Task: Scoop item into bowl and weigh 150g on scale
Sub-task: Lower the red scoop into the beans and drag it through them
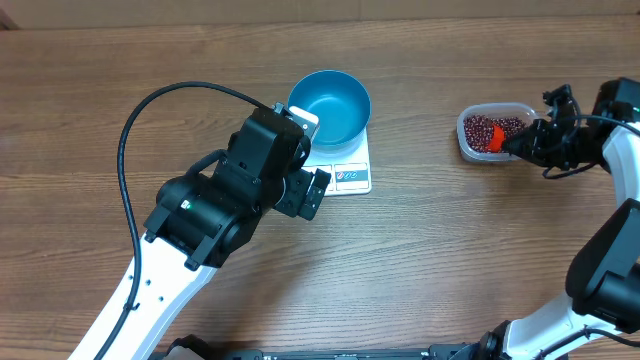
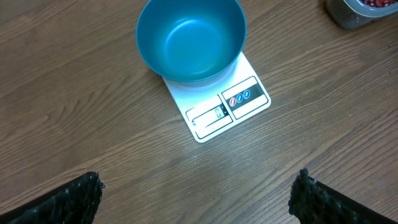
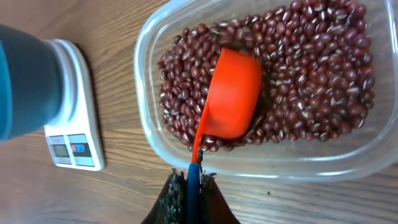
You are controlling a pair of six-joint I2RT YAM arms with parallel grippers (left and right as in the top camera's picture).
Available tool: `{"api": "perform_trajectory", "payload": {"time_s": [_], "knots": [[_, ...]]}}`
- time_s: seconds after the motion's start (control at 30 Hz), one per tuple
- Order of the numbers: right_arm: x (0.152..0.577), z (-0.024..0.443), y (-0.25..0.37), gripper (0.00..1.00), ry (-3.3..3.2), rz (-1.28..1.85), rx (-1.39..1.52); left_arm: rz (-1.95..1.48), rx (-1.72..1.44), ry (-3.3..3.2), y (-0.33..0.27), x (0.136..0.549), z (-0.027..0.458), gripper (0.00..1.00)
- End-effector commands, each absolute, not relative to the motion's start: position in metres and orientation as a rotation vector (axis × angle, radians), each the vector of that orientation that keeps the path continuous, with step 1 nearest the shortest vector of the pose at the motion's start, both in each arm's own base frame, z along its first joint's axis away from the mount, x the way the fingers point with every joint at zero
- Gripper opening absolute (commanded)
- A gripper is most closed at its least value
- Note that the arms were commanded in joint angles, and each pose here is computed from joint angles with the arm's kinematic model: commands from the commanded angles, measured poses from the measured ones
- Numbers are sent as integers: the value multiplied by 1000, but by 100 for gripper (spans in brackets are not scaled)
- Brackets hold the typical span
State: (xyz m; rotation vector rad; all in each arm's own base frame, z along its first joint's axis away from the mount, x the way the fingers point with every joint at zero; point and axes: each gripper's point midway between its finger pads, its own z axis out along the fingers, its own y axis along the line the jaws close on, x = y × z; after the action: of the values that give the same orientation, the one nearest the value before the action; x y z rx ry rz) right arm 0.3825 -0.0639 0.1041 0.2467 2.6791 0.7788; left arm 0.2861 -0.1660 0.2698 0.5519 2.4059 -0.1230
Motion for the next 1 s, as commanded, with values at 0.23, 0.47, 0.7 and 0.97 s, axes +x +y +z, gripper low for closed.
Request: {"api": "perform_trajectory", "payload": {"time_s": [0.23, 0.47, 0.7, 0.97], "knots": [[371, 99, -63, 4, 2622, 944, 327, -123, 568, 2401, -166, 288, 270, 100], [369, 98, -67, 4, 2577, 988, 354, -123, 568, 2401, -166, 288, 270, 100], [366, 89, -61, 4, 2555, 1030, 358, -123, 568, 2401, -166, 288, 270, 100], [373, 93, -63, 4, 2515, 1050, 389, -123, 568, 2401, -166, 288, 270, 100]]}}
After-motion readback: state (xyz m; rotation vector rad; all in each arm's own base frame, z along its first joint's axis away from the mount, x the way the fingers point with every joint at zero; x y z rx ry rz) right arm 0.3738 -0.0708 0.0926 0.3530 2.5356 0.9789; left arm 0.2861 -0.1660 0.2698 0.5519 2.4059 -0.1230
